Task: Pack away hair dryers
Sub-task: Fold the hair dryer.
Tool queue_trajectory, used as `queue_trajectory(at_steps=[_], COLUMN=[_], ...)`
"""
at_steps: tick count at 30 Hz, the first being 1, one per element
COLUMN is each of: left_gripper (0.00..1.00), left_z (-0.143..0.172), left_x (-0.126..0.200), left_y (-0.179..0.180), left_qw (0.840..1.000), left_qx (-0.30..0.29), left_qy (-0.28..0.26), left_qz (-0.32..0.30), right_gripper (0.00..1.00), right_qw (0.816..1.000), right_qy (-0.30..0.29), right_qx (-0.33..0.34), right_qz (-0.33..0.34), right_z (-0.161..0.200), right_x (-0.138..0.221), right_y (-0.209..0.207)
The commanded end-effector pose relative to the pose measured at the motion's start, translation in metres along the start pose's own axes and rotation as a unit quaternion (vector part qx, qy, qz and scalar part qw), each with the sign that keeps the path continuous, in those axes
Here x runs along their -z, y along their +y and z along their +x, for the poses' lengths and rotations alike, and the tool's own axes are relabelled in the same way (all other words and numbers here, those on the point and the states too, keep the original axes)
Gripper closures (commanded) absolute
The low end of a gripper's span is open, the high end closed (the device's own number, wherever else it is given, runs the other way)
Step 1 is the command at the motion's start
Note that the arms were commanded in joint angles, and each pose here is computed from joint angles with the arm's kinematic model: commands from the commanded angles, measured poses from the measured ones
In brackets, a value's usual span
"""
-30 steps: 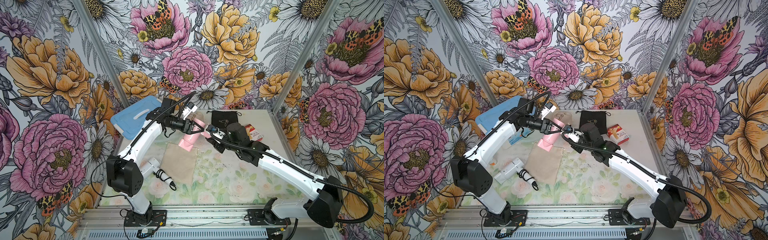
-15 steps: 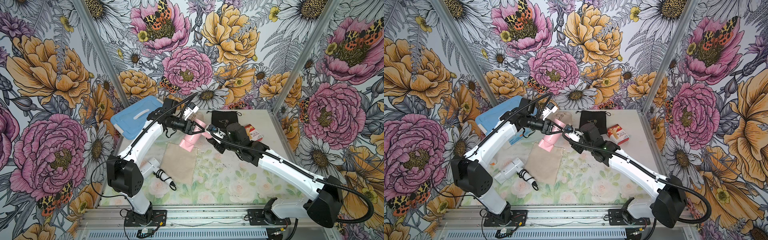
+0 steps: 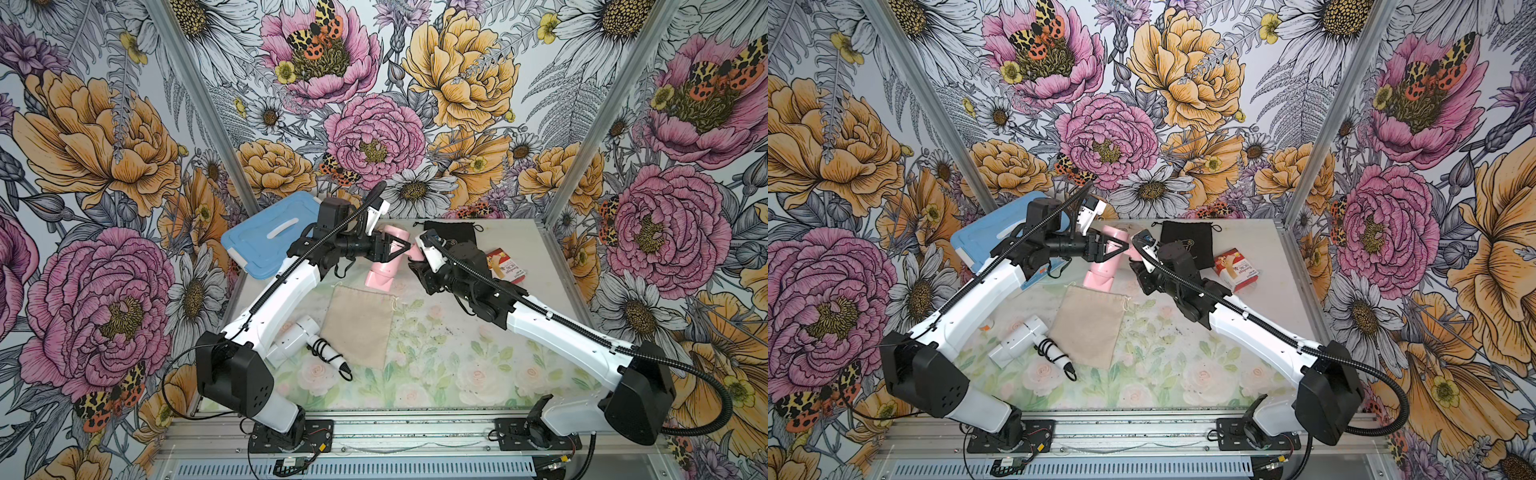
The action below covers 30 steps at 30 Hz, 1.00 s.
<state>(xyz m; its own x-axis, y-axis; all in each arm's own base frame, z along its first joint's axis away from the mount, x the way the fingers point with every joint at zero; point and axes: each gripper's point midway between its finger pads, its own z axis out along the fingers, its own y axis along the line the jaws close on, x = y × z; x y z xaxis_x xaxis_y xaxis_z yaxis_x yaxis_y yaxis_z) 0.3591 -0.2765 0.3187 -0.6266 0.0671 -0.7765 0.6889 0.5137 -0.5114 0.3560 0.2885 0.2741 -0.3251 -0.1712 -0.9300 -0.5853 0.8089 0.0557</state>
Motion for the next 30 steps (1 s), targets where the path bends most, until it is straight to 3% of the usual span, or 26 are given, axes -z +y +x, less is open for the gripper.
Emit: queue_trajectory(at_steps=[1, 8, 14, 17, 26, 30], left_gripper=[0.71, 0.7, 0.69, 0.69, 0.68, 0.66], left_z=[0.002, 0.005, 0.004, 0.002, -0.012, -0.017], left_x=[-0.013, -0.029, -0.034, -0.032, -0.029, -0.028], left_y=[-0.038, -0.038, -0.035, -0.031, -0.014, -0.008], left_qw=[0.999, 0.998, 0.998, 0.998, 0.997, 0.997], left_qx=[-0.013, -0.007, 0.001, 0.002, 0.019, 0.022], left_qy=[-0.016, -0.032, -0.039, -0.043, -0.067, -0.067], left_qz=[0.048, 0.051, 0.057, 0.051, 0.031, 0.025], right_gripper=[0.9, 0.89, 0.85, 0.78, 0.4, 0.34], right_qw=[0.972, 0.94, 0.948, 0.958, 0.975, 0.979], right_qy=[-0.166, -0.206, -0.182, -0.153, -0.081, -0.063], right_qx=[-0.164, -0.269, -0.26, -0.241, -0.206, -0.192], right_qz=[0.007, -0.028, -0.032, -0.012, 0.012, 0.026], right_z=[-0.095, -0.112, -0.097, -0.083, -0.029, -0.016], right_x=[0.011, 0.006, -0.001, 0.0, 0.008, 0.019], right_y=[-0.012, -0.008, -0.005, -0.007, -0.01, -0.014])
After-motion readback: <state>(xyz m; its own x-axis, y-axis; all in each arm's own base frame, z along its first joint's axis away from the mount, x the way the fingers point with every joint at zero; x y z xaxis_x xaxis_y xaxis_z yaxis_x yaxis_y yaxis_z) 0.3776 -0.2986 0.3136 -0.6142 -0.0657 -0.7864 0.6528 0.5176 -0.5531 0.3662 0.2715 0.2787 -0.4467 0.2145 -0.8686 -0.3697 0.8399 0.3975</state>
